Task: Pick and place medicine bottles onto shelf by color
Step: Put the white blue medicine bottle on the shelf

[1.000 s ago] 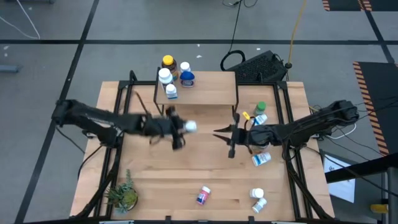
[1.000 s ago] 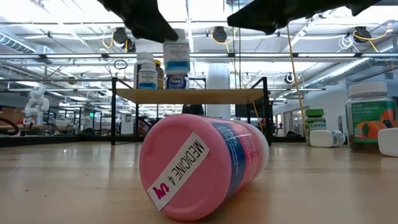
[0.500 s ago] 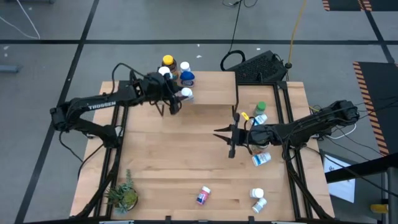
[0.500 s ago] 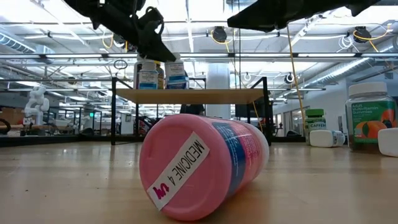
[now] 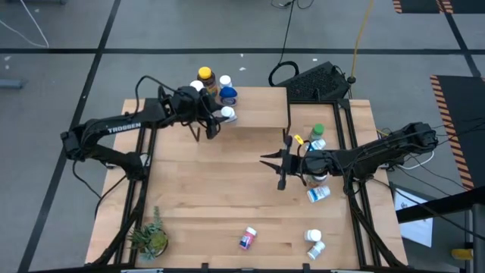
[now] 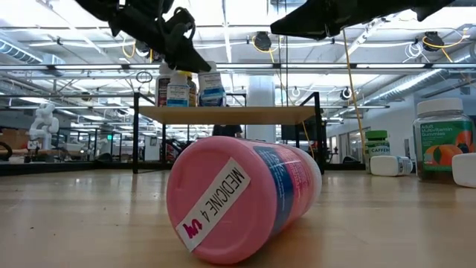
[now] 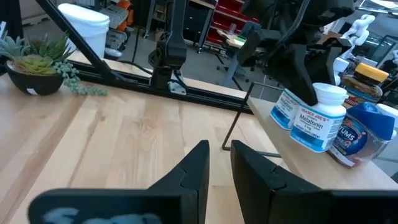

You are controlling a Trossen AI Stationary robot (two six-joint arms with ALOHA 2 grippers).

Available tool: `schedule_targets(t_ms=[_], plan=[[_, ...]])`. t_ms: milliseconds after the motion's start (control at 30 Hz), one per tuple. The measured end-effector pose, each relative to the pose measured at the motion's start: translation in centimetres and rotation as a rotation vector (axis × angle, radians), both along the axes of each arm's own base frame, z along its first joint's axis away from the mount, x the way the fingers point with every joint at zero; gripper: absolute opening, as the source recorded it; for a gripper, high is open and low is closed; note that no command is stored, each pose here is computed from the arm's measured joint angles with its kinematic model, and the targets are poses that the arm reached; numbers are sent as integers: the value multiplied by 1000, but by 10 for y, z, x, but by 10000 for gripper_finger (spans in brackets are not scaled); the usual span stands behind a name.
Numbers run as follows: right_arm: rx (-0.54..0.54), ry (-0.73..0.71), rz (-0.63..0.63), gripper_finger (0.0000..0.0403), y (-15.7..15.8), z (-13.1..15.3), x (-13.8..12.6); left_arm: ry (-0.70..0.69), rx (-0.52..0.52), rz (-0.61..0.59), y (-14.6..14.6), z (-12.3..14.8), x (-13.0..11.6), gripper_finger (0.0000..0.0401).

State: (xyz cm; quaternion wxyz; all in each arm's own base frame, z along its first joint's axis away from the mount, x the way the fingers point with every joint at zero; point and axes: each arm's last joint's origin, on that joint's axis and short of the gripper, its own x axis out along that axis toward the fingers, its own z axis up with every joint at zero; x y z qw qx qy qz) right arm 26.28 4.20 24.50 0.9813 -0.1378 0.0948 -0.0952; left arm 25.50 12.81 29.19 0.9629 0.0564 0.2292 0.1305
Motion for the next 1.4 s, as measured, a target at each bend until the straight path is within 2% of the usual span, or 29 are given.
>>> schedule_targets(t_ms=[233,300,400,500,600,733,967,1200,1400], plan=[[1,-1,0,59,0,0,0,-89,103,-70,-11,10,10,184],[2,-9,0,59,0,1,0,-86,102,-80,-11,10,13,184],[4,-24,0,59,0,2,0,-27,53,-38,-7,8,20,184],[3,-38,0,59,-1,4,1,5,60,-22,-5,13,34,184],[1,-30,-3,59,-1,3,1,97,49,-4,-1,12,43,184],[-3,-7,-3,59,-1,1,0,183,39,38,6,10,49,184],[-11,42,-4,59,-1,-4,-1,235,23,62,9,6,46,184],[24,28,-10,59,-1,-3,0,262,32,89,10,5,43,186],[45,32,-1,59,-1,-4,-1,293,32,100,10,3,41,226]])
